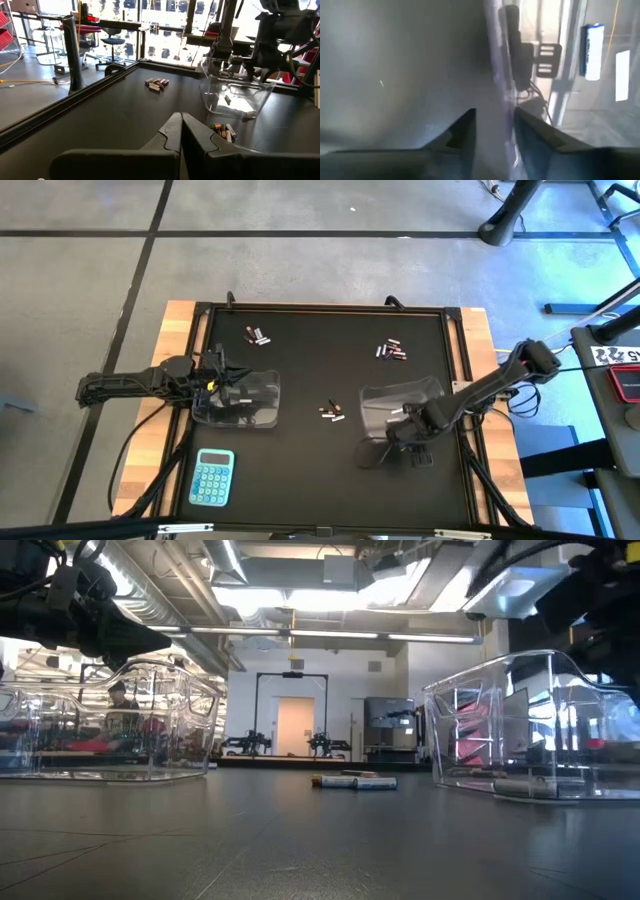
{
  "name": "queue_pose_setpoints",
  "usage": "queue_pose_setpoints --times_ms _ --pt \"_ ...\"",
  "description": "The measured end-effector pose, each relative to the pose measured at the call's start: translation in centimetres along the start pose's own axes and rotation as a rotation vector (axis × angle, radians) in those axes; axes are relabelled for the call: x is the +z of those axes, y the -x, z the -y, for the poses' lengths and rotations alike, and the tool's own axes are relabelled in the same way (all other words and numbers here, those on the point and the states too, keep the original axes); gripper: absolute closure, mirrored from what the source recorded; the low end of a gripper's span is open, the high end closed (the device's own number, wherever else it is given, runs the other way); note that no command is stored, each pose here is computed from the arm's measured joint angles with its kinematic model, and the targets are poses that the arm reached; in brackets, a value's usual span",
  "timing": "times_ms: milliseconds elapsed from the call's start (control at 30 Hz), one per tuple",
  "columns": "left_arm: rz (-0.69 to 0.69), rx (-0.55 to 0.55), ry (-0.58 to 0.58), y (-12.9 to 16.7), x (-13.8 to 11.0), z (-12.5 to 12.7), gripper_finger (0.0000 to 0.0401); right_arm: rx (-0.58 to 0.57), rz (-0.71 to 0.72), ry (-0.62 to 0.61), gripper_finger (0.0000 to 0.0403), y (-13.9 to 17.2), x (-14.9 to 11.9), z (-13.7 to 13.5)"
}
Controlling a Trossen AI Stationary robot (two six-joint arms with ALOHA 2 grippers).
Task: Sort batteries
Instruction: Move the right transparent bin to the bottom right of the table
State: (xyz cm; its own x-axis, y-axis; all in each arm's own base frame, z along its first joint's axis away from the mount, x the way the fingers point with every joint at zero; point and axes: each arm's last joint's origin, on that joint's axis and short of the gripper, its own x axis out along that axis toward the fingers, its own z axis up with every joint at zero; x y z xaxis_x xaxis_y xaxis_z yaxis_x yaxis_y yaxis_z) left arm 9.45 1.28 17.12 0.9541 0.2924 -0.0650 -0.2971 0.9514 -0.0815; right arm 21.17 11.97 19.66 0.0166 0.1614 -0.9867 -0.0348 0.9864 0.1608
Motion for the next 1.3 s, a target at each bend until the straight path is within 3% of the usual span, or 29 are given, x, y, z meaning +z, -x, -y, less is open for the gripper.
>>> queue_pose_setpoints --times_ms 133,200,367,567,833,1100,1300 --pt "0.0 0.0 0.0 0.0 0.0 0.0 0.0401 0.029 0.031 -0.067 0.0377 -0.1 0.0 -1.0" --pt "0.0 0.0 0.0 0.0 0.0 0.0 0.0401 0.044 0.046 -0.092 0.0392 -0.2 -0.1 -1.7" --pt "0.0 0.0 0.0 0.0 0.0 0.0 0.0401 0.097 0.067 -0.17 0.0376 -0.4 -0.9 -4.0" --pt "0.0 0.0 0.0 0.0 0.0 0.0 0.0401 0.171 0.128 -0.137 0.0397 -0.6 -2.2 -7.1" --pt "0.0 0.0 0.0 0.0 0.0 0.0 0.0401 0.256 0.17 -0.198 0.0389 -0.9 -3.5 -10.0" --pt "0.0 0.0 0.0 0.0 0.0 0.0 0.0401 0.251 0.135 -0.16 0.0388 -2.4 -3.7 -12.4" --pt "0.0 0.0 0.0 0.0 0.0 0.0 0.0401 0.248 0.125 -0.134 0.0388 -2.7 -3.7 -12.7"
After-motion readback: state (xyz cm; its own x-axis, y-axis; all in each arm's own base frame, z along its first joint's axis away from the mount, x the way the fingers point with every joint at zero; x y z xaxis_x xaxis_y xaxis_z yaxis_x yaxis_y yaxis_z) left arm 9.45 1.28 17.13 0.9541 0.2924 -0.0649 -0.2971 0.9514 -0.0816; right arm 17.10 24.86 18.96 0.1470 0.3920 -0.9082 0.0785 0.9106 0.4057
